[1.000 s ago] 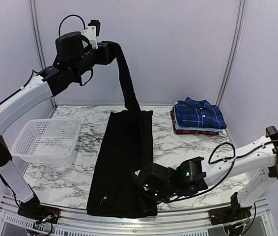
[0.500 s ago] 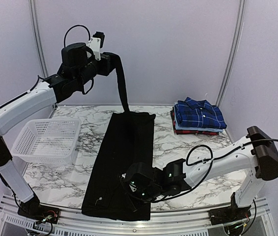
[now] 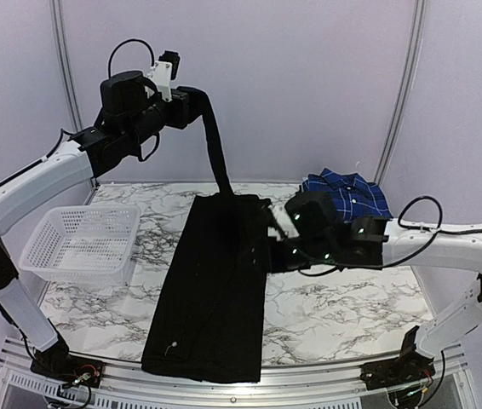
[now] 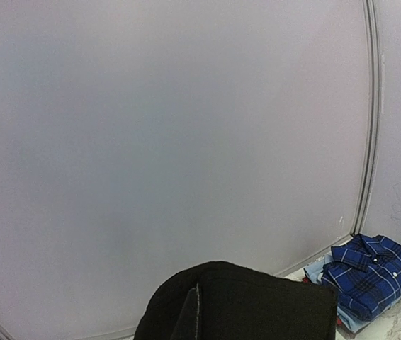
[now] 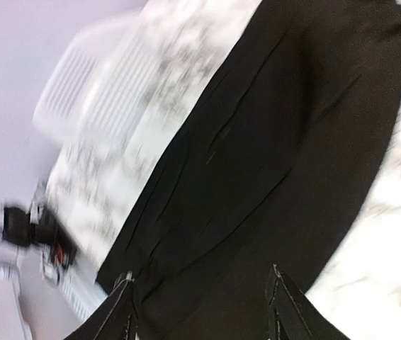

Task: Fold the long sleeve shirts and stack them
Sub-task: Fold the 1/3-folded shirt at the center of the board, then fold the sleeve of the rectangle-folded shirt.

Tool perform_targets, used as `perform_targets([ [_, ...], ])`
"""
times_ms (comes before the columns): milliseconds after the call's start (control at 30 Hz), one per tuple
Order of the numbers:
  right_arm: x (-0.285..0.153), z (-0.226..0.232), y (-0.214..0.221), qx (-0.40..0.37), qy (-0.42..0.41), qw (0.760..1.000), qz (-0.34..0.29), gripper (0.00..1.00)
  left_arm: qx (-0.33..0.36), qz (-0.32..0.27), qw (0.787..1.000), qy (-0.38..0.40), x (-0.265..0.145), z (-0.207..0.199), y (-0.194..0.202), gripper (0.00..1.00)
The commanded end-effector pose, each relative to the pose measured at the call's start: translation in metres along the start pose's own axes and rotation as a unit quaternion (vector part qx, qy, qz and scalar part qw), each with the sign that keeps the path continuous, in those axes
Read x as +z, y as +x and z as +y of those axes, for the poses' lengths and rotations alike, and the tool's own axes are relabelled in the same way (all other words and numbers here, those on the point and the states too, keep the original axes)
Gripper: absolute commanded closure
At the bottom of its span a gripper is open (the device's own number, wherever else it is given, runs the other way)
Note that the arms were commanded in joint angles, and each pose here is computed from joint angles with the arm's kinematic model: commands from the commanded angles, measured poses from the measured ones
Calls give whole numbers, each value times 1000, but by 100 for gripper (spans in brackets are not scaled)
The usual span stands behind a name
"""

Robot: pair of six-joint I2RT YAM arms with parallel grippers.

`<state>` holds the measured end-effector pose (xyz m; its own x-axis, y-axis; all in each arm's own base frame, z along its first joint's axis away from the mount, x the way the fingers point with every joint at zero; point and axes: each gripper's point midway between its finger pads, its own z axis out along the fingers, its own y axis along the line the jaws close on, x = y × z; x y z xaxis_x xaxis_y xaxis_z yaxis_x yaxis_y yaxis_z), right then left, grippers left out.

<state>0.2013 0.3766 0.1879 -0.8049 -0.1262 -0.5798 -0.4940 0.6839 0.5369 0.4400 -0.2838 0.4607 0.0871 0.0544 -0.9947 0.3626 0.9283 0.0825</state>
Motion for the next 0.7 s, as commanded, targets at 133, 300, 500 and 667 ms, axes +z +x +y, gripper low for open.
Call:
perform_targets([
  [133,-22,-89,-79,27,78,991,-107,46,6,-15,1000,13,-22,5,-14,100],
  [300,-14,-109,-92,26,88,990,-106,48,3,45,998,43,-39,-2,22,100],
  [500,5,-136,-100,24,105,990,-92,49,-77,149,979,118,-92,-25,106,100],
  [667,27,-160,-112,24,118,990,-79,51,-149,226,937,220,-144,-64,166,100],
])
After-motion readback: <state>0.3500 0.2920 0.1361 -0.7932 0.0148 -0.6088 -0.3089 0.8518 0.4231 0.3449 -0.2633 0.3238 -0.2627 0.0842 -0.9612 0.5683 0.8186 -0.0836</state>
